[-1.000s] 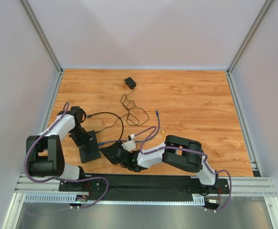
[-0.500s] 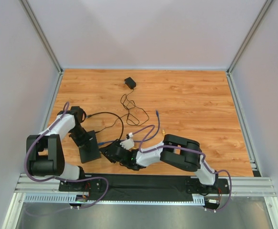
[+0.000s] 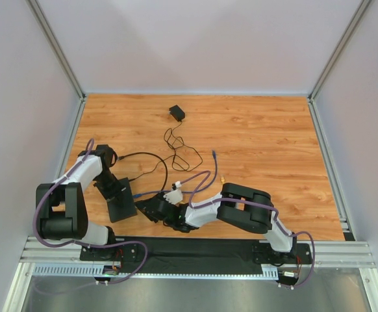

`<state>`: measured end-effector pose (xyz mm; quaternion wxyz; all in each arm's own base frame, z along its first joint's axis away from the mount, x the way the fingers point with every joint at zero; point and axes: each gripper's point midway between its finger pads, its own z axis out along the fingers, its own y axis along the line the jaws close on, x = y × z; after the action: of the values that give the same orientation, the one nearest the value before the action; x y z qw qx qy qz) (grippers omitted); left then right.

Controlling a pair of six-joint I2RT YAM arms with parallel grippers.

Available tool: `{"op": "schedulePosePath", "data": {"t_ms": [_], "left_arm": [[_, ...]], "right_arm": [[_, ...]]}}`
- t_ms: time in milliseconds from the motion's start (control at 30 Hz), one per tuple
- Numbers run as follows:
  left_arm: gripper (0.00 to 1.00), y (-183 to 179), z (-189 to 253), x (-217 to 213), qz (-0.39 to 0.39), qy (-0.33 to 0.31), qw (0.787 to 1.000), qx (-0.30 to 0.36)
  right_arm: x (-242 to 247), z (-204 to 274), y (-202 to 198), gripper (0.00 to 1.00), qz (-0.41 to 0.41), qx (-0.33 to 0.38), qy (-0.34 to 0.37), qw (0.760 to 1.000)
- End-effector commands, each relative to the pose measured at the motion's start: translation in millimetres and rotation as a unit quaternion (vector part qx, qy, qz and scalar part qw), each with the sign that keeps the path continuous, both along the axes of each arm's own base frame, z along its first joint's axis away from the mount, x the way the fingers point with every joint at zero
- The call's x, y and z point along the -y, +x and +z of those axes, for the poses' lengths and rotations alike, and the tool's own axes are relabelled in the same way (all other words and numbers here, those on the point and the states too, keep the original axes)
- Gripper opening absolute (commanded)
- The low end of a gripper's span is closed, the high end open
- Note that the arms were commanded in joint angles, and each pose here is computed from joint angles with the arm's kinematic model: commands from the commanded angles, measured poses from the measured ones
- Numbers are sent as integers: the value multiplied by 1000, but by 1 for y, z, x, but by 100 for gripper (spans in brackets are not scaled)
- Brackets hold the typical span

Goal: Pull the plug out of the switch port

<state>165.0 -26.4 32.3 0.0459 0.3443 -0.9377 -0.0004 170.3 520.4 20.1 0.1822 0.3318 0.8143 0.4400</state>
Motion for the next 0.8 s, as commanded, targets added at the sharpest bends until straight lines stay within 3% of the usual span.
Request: {"op": "schedulePosePath", "data": {"t_ms": [0,133,633,767], "left_arm": [[0,-15,-14,-1,2,5,999,-36],[0,-16,-17,-1,2,5,999,-42],[0,-23,-24,-2,12,4,998,-68],[0,-24,-28,-3,16,9,997,-75]], "right_arm": [[28,-50,-2,10,-6,-11,-70,997],[33,-47,3,0,-7,-2,-73,997],[29,-29,17,0,-4,2,-13,1000],[41,-29,22,0,-22,13,-87,996]]}}
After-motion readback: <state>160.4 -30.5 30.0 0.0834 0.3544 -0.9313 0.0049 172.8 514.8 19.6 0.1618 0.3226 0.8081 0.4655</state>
